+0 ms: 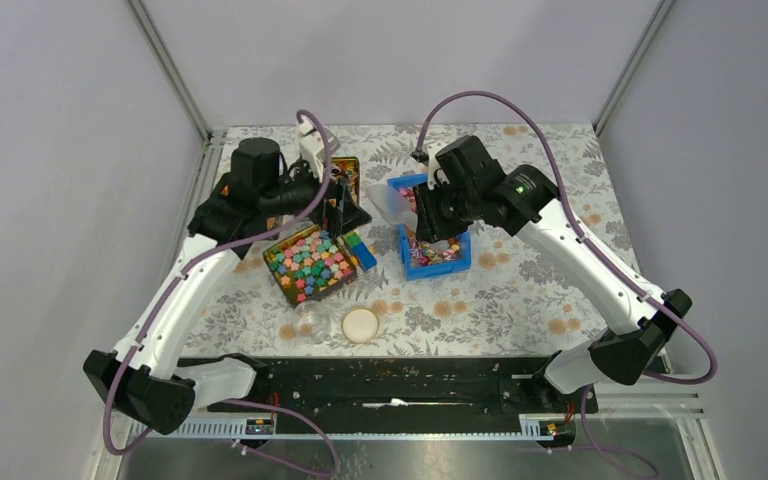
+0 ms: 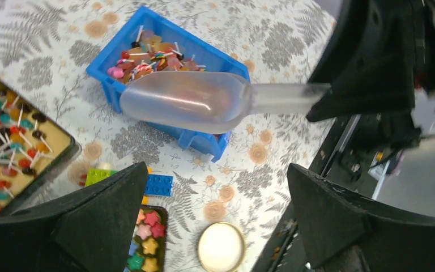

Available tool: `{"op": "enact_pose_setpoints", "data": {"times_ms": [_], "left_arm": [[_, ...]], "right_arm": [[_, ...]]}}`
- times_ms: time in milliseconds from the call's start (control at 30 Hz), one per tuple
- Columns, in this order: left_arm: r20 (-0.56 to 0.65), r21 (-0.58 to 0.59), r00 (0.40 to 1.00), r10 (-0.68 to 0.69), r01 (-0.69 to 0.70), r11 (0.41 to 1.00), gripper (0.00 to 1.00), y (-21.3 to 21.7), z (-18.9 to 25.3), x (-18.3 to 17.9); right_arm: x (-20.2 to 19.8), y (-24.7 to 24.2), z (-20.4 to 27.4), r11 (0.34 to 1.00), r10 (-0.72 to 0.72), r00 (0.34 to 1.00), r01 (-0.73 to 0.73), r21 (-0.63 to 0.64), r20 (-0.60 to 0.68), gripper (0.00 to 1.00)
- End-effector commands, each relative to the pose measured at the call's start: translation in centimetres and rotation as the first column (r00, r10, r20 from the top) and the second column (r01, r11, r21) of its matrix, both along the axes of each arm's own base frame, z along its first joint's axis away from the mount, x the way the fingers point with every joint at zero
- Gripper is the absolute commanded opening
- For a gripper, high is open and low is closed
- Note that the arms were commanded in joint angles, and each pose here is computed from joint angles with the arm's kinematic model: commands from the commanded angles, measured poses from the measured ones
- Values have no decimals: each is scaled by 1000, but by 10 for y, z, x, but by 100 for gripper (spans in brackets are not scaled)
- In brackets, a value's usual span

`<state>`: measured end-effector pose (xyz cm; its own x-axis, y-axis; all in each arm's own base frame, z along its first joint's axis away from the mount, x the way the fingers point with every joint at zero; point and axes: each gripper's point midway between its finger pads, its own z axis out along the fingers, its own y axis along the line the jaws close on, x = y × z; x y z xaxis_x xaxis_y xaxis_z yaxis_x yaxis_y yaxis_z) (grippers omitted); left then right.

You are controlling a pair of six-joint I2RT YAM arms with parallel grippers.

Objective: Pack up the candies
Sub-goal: Adjust the spatula.

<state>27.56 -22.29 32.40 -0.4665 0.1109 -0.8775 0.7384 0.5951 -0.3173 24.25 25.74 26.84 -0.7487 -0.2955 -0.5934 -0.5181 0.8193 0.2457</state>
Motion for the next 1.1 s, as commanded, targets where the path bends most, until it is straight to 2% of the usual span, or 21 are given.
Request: {"op": "enact_pose_setpoints", "data": {"times_ms": [0, 133, 233, 300, 400, 533, 633, 733, 900, 967, 1067], "left_arm": [[356, 75, 888, -292, 284, 956, 99, -21, 14, -14], [454, 152, 760, -465, 448, 881, 99, -41, 9, -42], [484, 241, 687, -541, 490, 838, 99, -53, -2, -51], [475, 288, 681, -557, 478, 830, 96, -57, -10, -50], [450, 357, 668, -593, 474, 804, 84, -61, -24, -47], [388, 416, 688, -613, 463, 783, 69, -61, -44, -39], [365, 444, 711, -601, 435, 784, 68, -57, -54, -33], [384, 470, 723, -574, 382, 796, 71, -51, -55, -25], [426, 483, 714, -556, 341, 807, 73, -45, -56, -24], [418, 482, 713, -563, 351, 803, 68, -46, -58, -26], [393, 480, 718, -574, 372, 794, 56, -46, -62, -29]], "right_arm": [[-11, 6, 11, 994, 90, 996, -91, 54, 13, 0], [-16, 9, 9, 989, 133, 991, -132, 64, -1, 0], [-18, 12, 9, 985, 156, 988, -155, 74, -5, 0], [-20, 13, 10, 982, 169, 986, -168, 82, -6, 0], [-23, 16, 12, 977, 193, 981, -192, 96, -9, 0], [-25, 16, 11, 974, 208, 978, -206, 98, -11, 0], [-24, 15, 12, 974, 207, 978, -206, 91, -1, 0], [-24, 14, 11, 974, 211, 978, -210, 84, 3, 0], [-24, 13, 10, 973, 217, 976, -217, 77, 5, 0], [-25, 14, 10, 971, 224, 974, -224, 79, 3, 0], [-24, 13, 9, 971, 230, 973, -229, 72, 7, 0]]}}
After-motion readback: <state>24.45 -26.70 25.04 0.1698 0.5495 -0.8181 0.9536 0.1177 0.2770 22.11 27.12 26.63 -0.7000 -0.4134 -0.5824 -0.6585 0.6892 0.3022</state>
